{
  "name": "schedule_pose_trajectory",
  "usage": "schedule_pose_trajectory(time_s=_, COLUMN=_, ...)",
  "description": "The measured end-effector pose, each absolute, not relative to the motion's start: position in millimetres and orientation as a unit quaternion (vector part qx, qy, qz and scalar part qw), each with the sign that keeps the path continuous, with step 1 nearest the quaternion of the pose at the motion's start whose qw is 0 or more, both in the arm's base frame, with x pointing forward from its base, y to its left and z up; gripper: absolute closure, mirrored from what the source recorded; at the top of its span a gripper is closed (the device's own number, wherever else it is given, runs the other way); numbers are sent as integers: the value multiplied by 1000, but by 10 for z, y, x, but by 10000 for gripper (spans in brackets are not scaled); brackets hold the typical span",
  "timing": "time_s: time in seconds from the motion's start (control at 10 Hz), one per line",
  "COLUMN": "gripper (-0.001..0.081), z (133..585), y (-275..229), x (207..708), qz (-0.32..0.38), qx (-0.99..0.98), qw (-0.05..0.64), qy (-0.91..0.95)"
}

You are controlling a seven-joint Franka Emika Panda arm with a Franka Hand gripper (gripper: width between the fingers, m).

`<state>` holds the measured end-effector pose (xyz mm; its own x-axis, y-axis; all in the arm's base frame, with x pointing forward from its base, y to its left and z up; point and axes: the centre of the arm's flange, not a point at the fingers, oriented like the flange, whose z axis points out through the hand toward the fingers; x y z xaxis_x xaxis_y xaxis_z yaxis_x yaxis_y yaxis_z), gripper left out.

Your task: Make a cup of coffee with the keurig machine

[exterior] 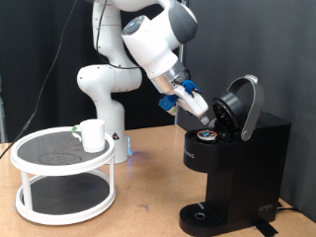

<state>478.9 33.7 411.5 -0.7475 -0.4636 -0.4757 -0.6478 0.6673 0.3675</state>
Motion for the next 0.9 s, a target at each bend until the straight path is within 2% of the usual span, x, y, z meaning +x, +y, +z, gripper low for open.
schedule_pose_trajectory(time_s=0.5, gripper=72, z=4428, y=63, x=4513, qz=300, qx=-316, qw=200, qy=878)
schedule_pose_trajectory(time_s=0.9, gripper=72, z=4910, y=-122, x=4275, qz=306, qx=-305, qw=245, qy=868)
